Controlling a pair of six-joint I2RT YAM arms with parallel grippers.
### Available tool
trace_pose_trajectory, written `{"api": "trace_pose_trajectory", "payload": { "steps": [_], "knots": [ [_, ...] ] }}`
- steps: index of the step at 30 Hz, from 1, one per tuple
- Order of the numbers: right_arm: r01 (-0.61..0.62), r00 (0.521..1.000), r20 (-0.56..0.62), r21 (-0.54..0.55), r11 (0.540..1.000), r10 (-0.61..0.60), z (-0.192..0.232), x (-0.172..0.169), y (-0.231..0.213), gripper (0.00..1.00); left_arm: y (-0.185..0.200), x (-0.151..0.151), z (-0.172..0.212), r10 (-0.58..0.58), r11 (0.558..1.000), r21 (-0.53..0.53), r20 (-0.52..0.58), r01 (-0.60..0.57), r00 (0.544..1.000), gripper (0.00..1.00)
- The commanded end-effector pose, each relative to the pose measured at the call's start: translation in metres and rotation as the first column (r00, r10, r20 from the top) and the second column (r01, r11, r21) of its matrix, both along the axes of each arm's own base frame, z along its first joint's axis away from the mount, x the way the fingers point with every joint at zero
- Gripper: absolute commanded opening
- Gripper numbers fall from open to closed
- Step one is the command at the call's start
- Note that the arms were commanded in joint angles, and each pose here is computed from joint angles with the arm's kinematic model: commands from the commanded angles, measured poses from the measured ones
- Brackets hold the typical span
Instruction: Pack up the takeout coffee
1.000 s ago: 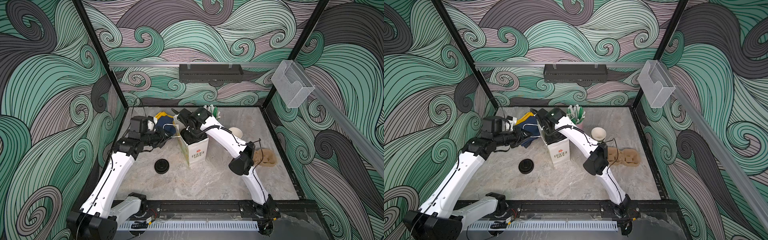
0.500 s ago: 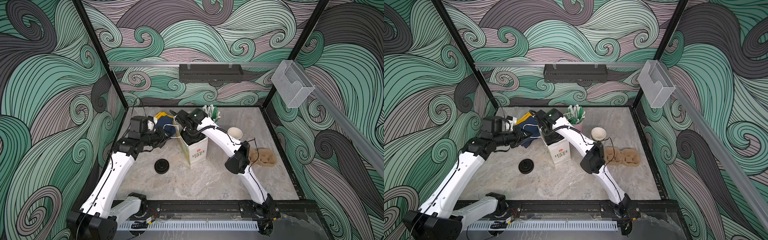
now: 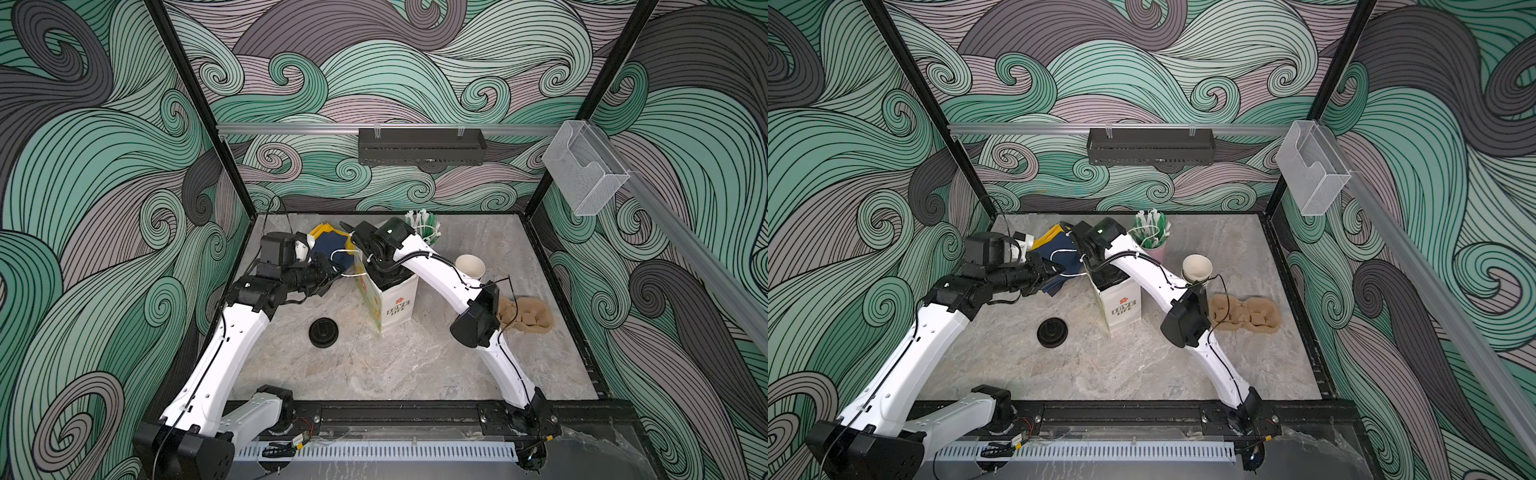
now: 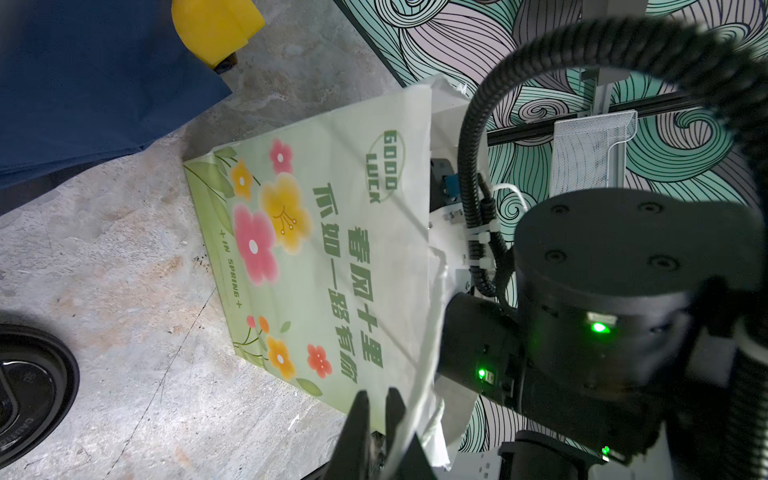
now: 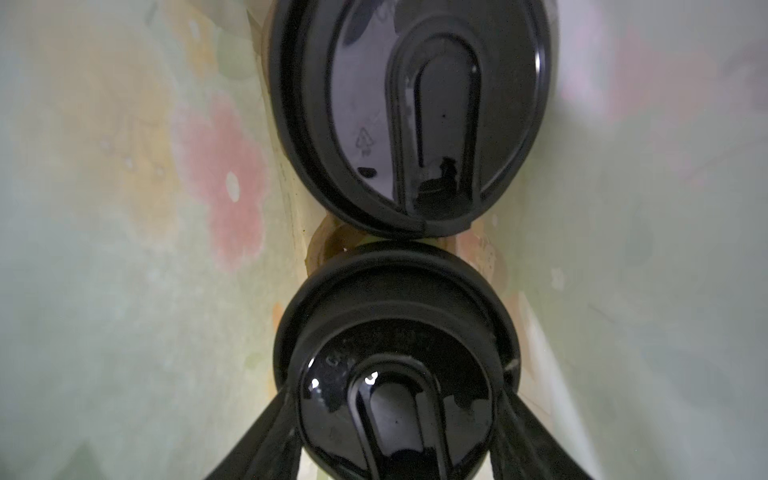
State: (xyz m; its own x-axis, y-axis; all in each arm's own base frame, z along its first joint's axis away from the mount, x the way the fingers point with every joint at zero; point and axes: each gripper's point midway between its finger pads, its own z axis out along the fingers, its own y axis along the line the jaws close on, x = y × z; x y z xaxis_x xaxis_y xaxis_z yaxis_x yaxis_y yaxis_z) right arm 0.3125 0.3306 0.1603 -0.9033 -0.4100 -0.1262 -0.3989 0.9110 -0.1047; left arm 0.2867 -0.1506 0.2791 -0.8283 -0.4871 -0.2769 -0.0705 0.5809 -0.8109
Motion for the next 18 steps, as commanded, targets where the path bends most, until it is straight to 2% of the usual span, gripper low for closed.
{"api": "trace_pose_trajectory", "payload": {
  "steps": [1, 18],
  "knots": [
    [0.003, 0.997, -0.077, -0.096, 0.995, -0.011, -0.016, -0.009, -0.020, 0.61, -0.001, 0.000, 0.003, -0.013, 1.000, -0.004, 0.018, 0.013, 1.000, 0.13],
    [-0.002, 0.998, -0.070, 0.040, 0.999, 0.004, 0.026, -0.026, -0.013, 0.60, -0.001, 0.003, 0.000, -0.010, 1.000, -0.002, 0.012, 0.010, 1.000, 0.12]
  ]
}}
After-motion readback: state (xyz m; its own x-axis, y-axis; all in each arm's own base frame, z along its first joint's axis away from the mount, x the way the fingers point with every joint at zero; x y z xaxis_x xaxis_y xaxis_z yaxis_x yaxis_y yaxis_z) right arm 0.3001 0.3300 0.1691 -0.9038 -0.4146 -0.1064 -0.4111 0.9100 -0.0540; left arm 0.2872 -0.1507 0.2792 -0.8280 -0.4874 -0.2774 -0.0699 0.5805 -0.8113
